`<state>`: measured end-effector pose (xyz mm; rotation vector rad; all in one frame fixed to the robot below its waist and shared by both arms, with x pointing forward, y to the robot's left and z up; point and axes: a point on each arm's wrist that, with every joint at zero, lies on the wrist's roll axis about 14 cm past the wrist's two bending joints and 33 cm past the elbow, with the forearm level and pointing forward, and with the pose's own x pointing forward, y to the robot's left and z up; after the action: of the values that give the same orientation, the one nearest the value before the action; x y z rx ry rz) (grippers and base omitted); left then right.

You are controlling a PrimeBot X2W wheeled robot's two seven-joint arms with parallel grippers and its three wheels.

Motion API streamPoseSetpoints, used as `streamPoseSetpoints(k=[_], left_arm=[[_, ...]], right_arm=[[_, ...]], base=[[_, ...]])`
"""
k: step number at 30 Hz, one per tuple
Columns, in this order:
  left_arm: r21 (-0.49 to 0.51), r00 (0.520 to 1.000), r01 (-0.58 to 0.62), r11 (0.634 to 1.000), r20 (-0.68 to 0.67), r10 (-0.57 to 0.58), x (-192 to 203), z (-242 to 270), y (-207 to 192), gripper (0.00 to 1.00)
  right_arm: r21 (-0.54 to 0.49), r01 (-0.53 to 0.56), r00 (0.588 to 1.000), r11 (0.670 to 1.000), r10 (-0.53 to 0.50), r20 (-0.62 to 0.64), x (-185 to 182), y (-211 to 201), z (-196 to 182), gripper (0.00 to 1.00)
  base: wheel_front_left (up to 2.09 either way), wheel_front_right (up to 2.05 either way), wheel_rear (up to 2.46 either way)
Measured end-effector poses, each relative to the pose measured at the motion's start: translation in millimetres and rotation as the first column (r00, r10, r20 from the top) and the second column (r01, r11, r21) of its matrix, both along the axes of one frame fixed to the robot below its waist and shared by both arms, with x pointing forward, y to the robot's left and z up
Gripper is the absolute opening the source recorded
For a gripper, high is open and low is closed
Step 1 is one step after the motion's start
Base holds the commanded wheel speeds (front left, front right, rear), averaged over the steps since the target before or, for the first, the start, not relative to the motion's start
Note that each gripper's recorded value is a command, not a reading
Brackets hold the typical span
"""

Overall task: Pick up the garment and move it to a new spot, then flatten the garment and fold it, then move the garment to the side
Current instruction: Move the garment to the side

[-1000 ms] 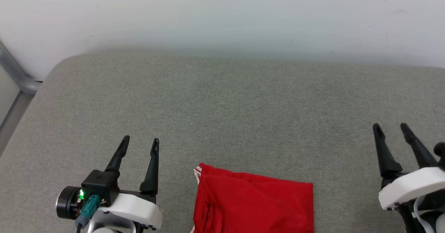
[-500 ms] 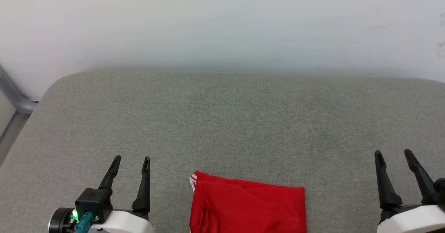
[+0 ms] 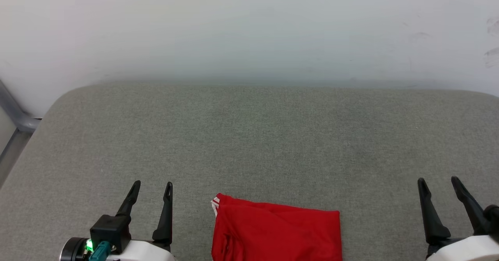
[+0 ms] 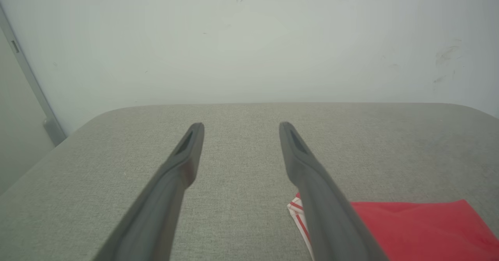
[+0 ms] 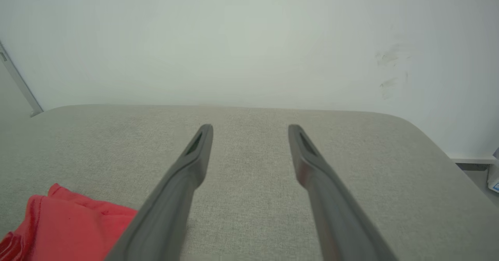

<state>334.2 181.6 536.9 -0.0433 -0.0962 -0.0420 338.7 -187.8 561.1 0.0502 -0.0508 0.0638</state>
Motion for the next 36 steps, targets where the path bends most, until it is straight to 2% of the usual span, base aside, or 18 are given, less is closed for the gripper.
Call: streamPoseSetpoints(k=[2, 3, 5, 9, 12, 14, 15, 16, 17, 19, 24, 27, 28, 29, 30, 33, 36], left_arm=[[-0.001, 1.000, 0.001, 1.000, -0.001, -0.001, 0, -1, 0, 1.00], [-0.003, 1.000, -0.001, 1.000, 0.007, 0.001, 3, 2, 0, 1.00], [-0.001, 1.000, -0.001, 1.000, 0.013, 0.001, 5, 4, 0, 1.00], [-0.004, 0.999, -0.009, 1.000, 0.033, 0.010, 7, 9, 3, 1.00], [-0.008, 0.999, -0.018, 1.000, 0.034, 0.018, 8, 8, 4, 1.00], [-0.014, 0.999, -0.025, 1.000, 0.034, 0.025, 11, 8, 5, 1.00], [-0.017, 0.999, -0.029, 0.999, 0.022, 0.030, 13, 4, 6, 1.00], [-0.022, 0.999, -0.033, 0.999, 0.020, 0.033, 17, 3, 6, 1.00], [-0.022, 0.999, -0.033, 0.999, 0.020, 0.033, 17, 3, 6, 1.00], [-0.024, 0.999, -0.035, 0.999, 0.013, 0.036, 20, 0, 7, 1.00], [-0.033, 0.998, -0.064, 0.997, -0.006, 0.064, 25, -7, 13, 1.00], [-0.031, 0.996, -0.090, 0.995, -0.015, 0.090, 25, -10, 19, 1.00], [-0.032, 0.995, -0.098, 0.995, -0.018, 0.097, 25, -11, 21, 1.00], [-0.033, 0.995, -0.102, 0.994, -0.019, 0.101, 25, -12, 22, 1.00], [-0.032, 0.995, -0.103, 0.994, -0.020, 0.103, 25, -12, 23, 1.00], [-0.031, 0.994, -0.105, 0.994, -0.017, 0.105, 25, -13, 23, 1.00], [-0.022, 0.995, -0.102, 0.995, -0.008, 0.102, 26, -11, 24, 1.00]], right_arm=[[0.007, 0.011, 0.999, 1.000, -0.011, -0.046, 0, -4, -9, 1.00], [0.062, 0.039, 0.976, 0.997, -0.024, -0.218, -5, -14, -45, 1.00], [0.108, 0.065, 0.935, 0.992, -0.022, -0.353, -10, -21, -74, 1.00], [0.192, 0.060, 0.807, 0.980, 0.066, -0.587, -26, -14, -124, 1.00], [0.277, 0.036, 0.710, 0.960, 0.171, -0.683, -34, 5, -147, 1.00], [0.373, 0.021, 0.655, 0.928, 0.270, -0.706, -36, 27, -155, 1.00], [0.458, -0.001, 0.590, 0.889, 0.370, -0.717, -35, 51, -164, 1.00], [0.511, -0.019, 0.559, 0.859, 0.433, -0.707, -29, 68, -165, 1.00], [0.511, -0.019, 0.559, 0.859, 0.433, -0.707, -29, 68, -165, 1.00], [0.565, -0.022, 0.531, 0.825, 0.488, -0.692, -24, 83, -168, 1.00], [0.595, -0.029, 0.424, 0.803, 0.549, -0.721, -27, 105, -188, 1.00], [0.608, -0.035, 0.392, 0.793, 0.570, -0.722, -24, 114, -193, 0.99], [0.609, -0.040, 0.382, 0.792, 0.575, -0.723, -23, 116, -195, 0.42], [0.614, -0.044, 0.373, 0.788, 0.583, -0.722, -23, 119, -195, 0.19], [0.622, -0.046, 0.368, 0.782, 0.592, -0.717, -22, 122, -195, 0.00], [0.624, -0.067, 0.360, 0.778, 0.602, -0.712, -21, 127, -193, 0.00], [0.622, -0.102, 0.376, 0.776, 0.609, -0.699, -18, 131, -185, 0.00]], base=[[0.00, 0.00, 0.00], [0.00, 0.00, 0.00], [0.00, 0.00, 0.00], [0.00, 0.00, 0.00], [0.00, 0.00, 0.00], [0.00, 0.00, 0.00], [0.00, 0.00, 0.00], [0.00, 0.00, 0.00], [0.00, 0.00, 0.00], [0.00, 0.00, 0.00], [0.00, 0.00, 0.00], [0.00, 0.00, 0.00], [0.00, 0.00, 0.00], [0.00, 0.00, 0.00], [0.00, 0.00, 0.00], [0.00, 0.00, 0.00], [0.00, 0.00, 0.00]])
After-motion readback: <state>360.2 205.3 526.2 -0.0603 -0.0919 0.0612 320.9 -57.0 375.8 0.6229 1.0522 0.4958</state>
